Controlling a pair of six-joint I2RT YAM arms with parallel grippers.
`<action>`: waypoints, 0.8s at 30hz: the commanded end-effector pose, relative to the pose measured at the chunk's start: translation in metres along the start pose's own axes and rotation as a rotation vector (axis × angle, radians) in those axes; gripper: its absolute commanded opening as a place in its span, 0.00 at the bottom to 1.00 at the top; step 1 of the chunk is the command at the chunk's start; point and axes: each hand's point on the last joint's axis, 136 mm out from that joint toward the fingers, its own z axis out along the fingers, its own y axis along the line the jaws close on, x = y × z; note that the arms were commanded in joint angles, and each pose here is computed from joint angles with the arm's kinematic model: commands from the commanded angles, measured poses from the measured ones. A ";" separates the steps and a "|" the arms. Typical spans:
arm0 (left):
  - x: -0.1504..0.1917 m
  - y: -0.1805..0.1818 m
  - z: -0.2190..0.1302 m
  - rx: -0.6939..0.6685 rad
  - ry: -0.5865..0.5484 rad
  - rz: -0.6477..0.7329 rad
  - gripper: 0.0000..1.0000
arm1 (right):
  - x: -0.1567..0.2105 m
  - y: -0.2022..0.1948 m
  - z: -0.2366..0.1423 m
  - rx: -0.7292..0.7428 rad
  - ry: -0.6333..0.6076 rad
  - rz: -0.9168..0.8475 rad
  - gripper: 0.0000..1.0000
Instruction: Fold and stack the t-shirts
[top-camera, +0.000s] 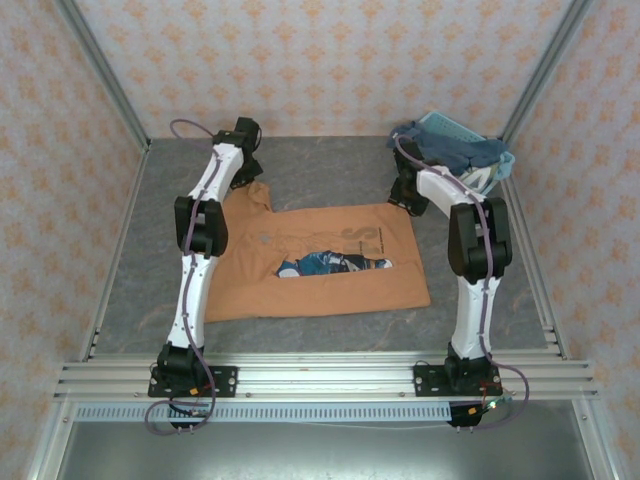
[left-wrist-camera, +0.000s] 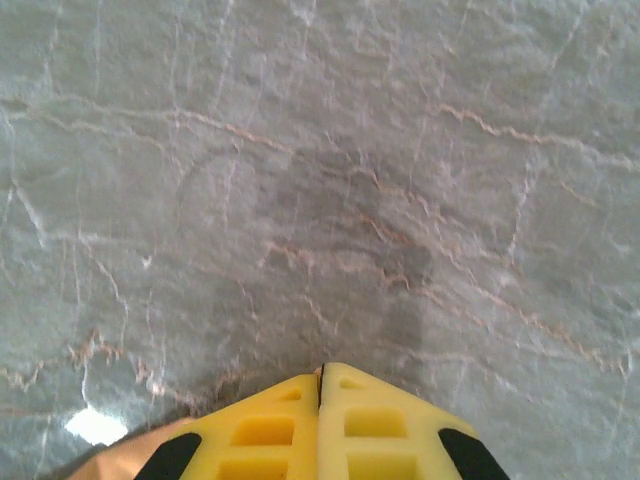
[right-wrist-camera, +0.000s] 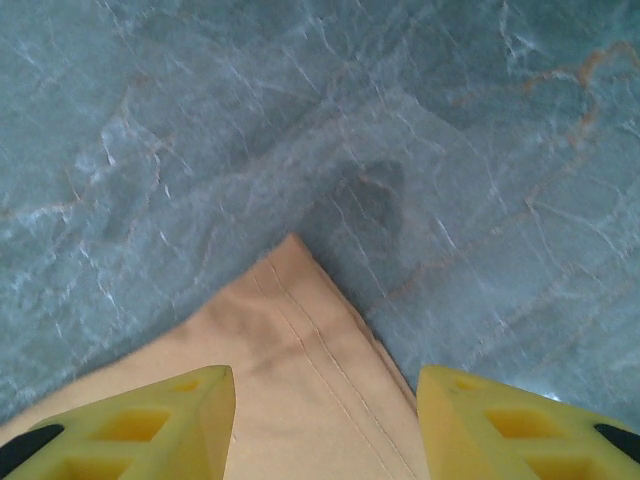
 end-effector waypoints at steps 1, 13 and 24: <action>-0.006 -0.001 -0.040 0.059 0.009 -0.029 0.00 | -0.023 0.004 0.006 0.013 -0.077 -0.009 0.51; 0.003 -0.003 -0.061 0.094 0.048 -0.012 0.00 | -0.017 0.001 0.042 0.080 -0.006 -0.039 0.41; 0.009 0.017 -0.097 0.042 0.056 0.019 0.00 | -0.017 -0.001 0.040 0.090 0.004 -0.022 0.06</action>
